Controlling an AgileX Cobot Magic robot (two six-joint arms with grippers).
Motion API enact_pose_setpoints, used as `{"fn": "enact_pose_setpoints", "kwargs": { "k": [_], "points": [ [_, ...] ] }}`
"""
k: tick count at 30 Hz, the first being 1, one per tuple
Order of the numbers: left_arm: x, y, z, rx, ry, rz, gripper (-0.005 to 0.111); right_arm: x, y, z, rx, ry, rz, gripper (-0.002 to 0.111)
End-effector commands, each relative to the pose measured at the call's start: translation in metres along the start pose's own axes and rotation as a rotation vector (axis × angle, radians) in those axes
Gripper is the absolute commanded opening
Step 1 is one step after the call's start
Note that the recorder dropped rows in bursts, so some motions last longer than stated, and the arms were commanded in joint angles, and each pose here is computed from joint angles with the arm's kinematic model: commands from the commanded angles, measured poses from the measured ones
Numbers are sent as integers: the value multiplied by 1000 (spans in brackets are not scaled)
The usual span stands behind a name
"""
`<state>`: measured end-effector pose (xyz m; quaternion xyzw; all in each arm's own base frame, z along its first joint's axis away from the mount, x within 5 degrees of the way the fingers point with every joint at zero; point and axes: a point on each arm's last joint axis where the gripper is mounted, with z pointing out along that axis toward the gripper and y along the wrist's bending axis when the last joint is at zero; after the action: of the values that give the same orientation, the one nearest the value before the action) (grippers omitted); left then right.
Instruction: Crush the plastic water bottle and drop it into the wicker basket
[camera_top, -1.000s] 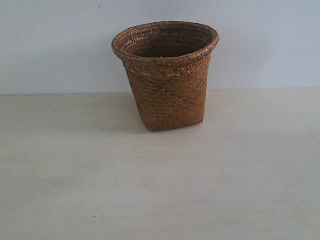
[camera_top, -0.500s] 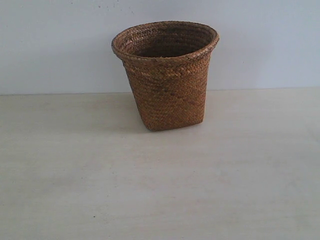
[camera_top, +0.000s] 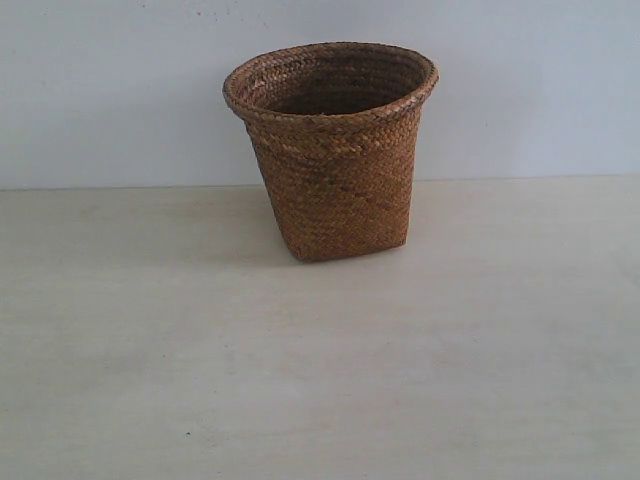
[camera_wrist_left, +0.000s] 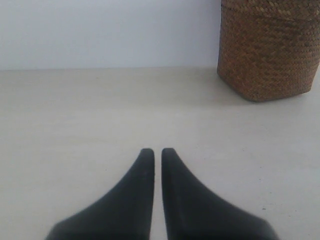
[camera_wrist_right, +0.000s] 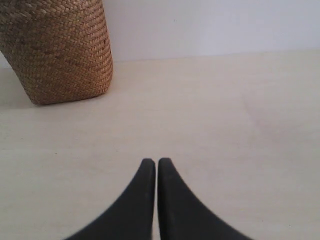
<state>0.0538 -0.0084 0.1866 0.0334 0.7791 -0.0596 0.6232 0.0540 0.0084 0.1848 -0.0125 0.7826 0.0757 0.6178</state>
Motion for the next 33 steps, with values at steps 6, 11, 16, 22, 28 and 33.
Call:
{"fn": "enact_pose_setpoints", "kwargs": {
  "k": [6, 11, 16, 22, 28, 33],
  "points": [
    [0, 0, 0, -3, -6, -1, 4, 1, -1, -1, 7, 6, -100, 0],
    [0, 0, 0, -3, -6, -1, 4, 1, -1, -1, 7, 6, -100, 0],
    [0, 0, 0, -3, -6, -1, 4, 1, -1, -1, 7, 6, -100, 0],
    [0, 0, 0, -3, -6, -1, 4, 1, -1, -1, 7, 6, -100, 0],
    [0, 0, 0, -3, -6, -1, 4, 1, -1, -1, 7, 6, -100, 0],
    [0, 0, 0, -3, -6, -1, 4, 1, -1, -1, 7, 6, -100, 0]
  ]
}}
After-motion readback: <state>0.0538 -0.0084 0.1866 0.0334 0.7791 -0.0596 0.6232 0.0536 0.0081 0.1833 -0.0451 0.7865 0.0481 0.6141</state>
